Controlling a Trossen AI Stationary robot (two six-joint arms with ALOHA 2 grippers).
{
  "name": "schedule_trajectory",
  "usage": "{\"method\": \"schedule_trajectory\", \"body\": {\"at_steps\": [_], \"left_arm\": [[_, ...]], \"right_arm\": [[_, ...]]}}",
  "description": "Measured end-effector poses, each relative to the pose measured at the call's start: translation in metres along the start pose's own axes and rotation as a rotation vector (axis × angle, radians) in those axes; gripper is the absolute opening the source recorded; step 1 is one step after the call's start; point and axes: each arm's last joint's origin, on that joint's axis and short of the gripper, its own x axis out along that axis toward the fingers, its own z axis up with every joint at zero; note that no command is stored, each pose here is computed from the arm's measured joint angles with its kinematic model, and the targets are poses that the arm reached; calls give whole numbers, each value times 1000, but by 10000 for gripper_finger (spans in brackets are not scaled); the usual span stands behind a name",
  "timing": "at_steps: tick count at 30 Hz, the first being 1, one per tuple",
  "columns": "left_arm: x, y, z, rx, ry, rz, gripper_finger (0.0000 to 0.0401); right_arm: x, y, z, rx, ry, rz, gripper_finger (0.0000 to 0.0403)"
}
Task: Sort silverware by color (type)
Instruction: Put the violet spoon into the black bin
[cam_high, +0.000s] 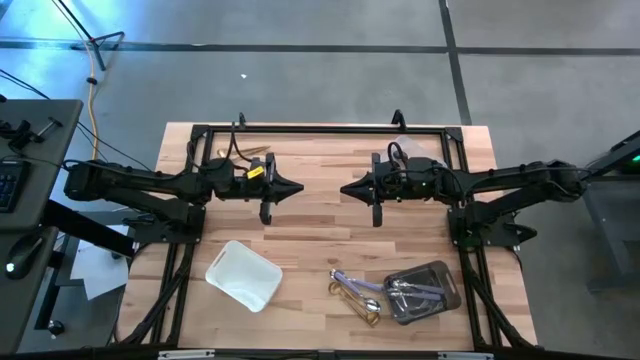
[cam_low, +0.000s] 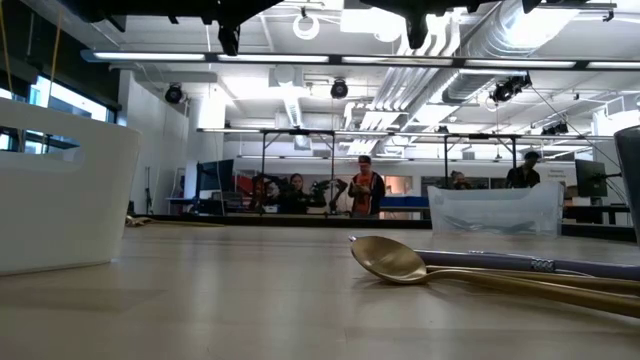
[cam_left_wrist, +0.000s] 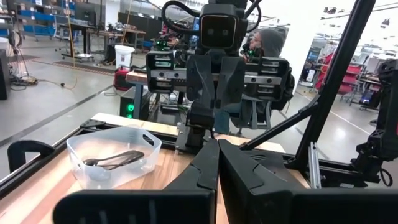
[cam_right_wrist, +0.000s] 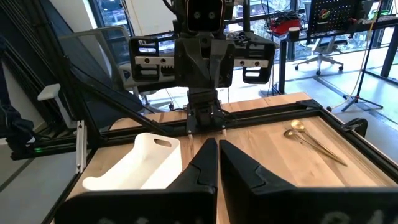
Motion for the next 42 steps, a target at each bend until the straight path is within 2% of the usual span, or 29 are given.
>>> {"method": "schedule_trajectory", "body": {"at_steps": [27, 42], "left_arm": [[0, 0, 0, 0, 0, 0, 0], [0, 2, -4, -31, 37, 39, 0]], "right_arm": [[0, 0, 0, 0, 0, 0, 0], [0, 0, 0, 13, 0, -1, 0]]}}
